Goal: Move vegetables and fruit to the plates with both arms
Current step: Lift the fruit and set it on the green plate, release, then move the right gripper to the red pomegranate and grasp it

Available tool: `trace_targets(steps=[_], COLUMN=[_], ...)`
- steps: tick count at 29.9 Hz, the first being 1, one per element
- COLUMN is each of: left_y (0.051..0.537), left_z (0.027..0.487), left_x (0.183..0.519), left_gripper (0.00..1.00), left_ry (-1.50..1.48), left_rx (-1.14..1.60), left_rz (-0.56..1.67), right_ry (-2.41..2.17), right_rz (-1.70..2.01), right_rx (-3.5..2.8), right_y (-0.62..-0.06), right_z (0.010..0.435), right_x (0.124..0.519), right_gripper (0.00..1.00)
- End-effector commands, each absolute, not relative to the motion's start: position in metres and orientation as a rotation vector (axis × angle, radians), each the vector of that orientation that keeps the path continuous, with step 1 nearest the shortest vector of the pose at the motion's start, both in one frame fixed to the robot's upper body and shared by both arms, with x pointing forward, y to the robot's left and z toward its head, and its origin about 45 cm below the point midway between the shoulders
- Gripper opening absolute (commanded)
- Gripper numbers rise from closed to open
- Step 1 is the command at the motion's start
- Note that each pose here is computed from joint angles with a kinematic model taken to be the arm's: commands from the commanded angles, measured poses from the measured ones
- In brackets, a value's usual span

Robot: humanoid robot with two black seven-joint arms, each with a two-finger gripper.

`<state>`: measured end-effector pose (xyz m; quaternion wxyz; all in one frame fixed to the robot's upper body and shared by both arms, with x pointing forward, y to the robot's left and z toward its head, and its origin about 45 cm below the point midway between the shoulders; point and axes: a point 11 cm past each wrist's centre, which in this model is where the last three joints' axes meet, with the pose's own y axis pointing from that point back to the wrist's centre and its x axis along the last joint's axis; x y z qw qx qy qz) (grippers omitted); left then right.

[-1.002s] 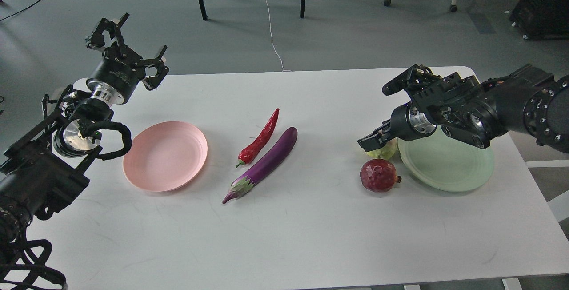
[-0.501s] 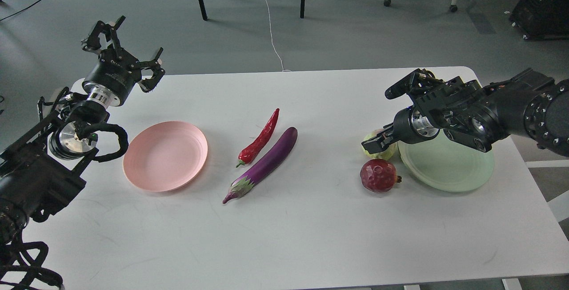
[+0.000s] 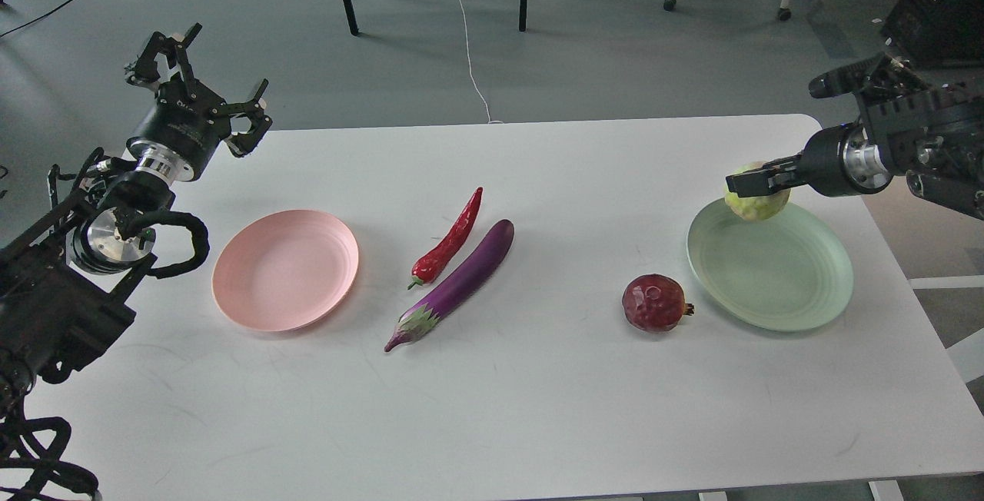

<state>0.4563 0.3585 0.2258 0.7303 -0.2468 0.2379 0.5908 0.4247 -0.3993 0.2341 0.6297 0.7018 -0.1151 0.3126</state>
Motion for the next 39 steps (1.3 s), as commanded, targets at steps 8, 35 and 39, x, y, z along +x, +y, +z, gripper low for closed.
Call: trace_targets(steps=[8,35,39], left_y=[0.358,0.369,0.368], left_z=[0.226,0.231,0.233], left_x=[0.456,0.455,0.455], left_gripper=[0.98,0.98,0.98], left_ry=[0.522,0.500,0.498], left_rx=[-0.542,-0.545,-0.549], left_rz=[1.300,1.302,1.293], right_ry=[-0.318,-0.406,-0.335], right_rz=[0.656,0.761,0.839], right_rx=[1.596,1.743,1.840], right_y=[-0.444,-0.383,-0.324], right_z=[0.191,0.234,0.258], right_x=[0.386,0.415,0.419], right_gripper=[0.59,0.98,0.98])
